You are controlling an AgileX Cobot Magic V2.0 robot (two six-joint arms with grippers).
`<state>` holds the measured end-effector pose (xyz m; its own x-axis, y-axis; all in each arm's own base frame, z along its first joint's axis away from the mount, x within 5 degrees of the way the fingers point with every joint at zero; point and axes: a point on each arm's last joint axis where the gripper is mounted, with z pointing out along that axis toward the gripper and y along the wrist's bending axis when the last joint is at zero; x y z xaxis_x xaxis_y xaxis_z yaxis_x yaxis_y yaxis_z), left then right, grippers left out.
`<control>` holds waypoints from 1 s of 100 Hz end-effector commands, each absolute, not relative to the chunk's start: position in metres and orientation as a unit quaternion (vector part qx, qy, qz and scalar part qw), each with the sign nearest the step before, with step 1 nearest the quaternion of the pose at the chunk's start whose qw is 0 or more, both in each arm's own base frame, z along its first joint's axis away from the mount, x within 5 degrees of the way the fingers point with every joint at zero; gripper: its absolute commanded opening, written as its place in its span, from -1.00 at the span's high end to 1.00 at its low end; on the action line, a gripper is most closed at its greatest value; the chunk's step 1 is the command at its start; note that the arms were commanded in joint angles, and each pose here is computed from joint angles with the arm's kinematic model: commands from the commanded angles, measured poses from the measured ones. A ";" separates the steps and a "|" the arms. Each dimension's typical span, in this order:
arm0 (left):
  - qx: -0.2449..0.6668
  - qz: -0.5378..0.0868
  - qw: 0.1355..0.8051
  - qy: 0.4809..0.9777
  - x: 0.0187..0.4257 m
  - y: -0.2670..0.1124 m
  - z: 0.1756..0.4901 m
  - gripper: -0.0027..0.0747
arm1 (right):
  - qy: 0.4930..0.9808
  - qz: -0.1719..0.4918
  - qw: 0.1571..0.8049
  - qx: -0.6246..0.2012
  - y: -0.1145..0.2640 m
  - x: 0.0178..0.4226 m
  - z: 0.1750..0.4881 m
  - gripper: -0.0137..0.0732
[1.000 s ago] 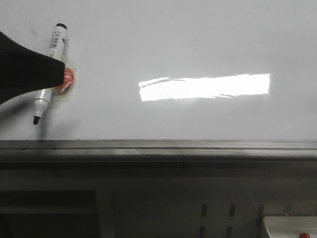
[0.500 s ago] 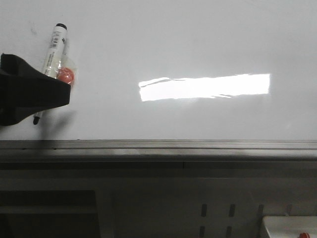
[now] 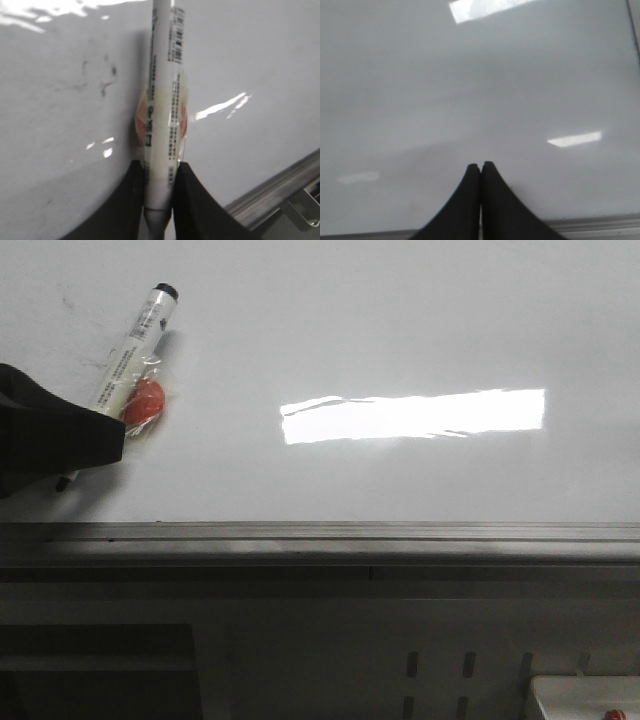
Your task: Write number 4 on whiteboard
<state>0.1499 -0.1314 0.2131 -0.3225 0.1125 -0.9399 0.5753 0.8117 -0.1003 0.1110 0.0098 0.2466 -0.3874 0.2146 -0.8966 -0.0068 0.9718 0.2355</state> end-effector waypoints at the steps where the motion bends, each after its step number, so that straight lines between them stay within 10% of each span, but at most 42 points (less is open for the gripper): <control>1: 0.268 -0.226 0.607 0.713 0.147 -0.136 0.241 0.98 | 0.823 0.103 0.558 0.033 0.014 0.114 0.269 0.81; 50: 0.433 -0.183 0.692 0.547 0.111 -0.129 0.278 0.98 | 0.768 0.250 0.544 -0.229 0.088 0.107 0.320 0.78; 79: 0.535 -0.127 0.671 0.497 0.105 -0.133 0.269 0.98 | 0.734 0.270 0.501 -0.370 0.148 0.114 0.330 -0.34; 100: 0.545 -0.130 0.675 0.480 0.103 -0.134 0.268 0.98 | 0.703 0.287 0.506 -0.410 0.171 0.109 0.346 -0.24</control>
